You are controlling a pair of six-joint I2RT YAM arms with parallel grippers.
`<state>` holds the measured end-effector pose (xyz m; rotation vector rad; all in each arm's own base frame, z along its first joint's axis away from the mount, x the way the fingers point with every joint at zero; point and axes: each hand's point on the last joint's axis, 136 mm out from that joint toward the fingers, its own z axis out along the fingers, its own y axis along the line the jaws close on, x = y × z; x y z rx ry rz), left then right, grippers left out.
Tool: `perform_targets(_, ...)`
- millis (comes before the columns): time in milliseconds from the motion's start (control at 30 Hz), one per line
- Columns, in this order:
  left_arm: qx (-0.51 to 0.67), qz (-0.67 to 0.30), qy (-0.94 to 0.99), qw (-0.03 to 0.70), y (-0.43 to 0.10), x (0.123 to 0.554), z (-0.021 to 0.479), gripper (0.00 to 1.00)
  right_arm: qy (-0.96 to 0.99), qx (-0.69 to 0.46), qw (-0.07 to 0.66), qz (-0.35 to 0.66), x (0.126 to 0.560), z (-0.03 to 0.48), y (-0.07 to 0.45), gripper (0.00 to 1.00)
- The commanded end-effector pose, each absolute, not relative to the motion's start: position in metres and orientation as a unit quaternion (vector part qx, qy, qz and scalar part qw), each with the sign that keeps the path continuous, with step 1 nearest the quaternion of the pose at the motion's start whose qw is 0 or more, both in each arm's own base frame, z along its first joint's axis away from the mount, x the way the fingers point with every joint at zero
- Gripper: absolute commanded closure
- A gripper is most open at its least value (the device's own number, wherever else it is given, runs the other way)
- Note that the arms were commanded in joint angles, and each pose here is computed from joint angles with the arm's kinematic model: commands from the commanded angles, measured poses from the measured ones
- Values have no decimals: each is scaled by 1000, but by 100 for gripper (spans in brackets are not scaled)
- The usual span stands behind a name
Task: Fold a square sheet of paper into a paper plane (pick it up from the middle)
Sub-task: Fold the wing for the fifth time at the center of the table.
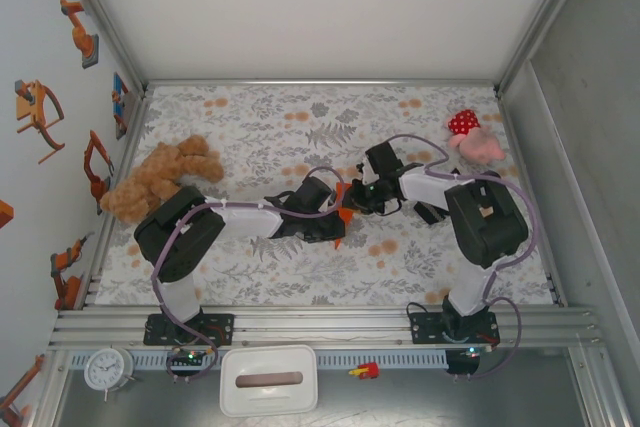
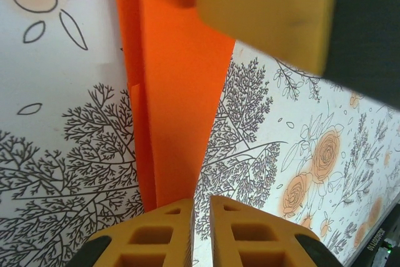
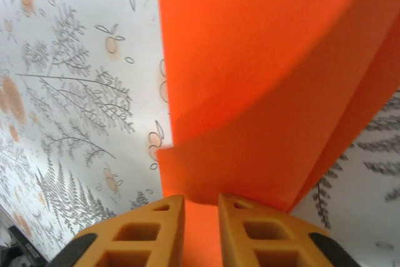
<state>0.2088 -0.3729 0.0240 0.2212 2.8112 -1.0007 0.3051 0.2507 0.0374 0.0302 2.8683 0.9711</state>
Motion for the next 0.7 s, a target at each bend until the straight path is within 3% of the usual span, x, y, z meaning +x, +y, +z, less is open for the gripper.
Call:
perform_targets(0,77,-339,935,73,-378,208,27,84,953,-6,103,286,311,62,238,71)
perform_targets(300,85,-346,931,76,-382,207,31,84,973,8,121,197,310,46,205,51)
perform_targets(667,86,-340,934,72,-381,204,27,84,977,-29,78,194,308,29,224,49)
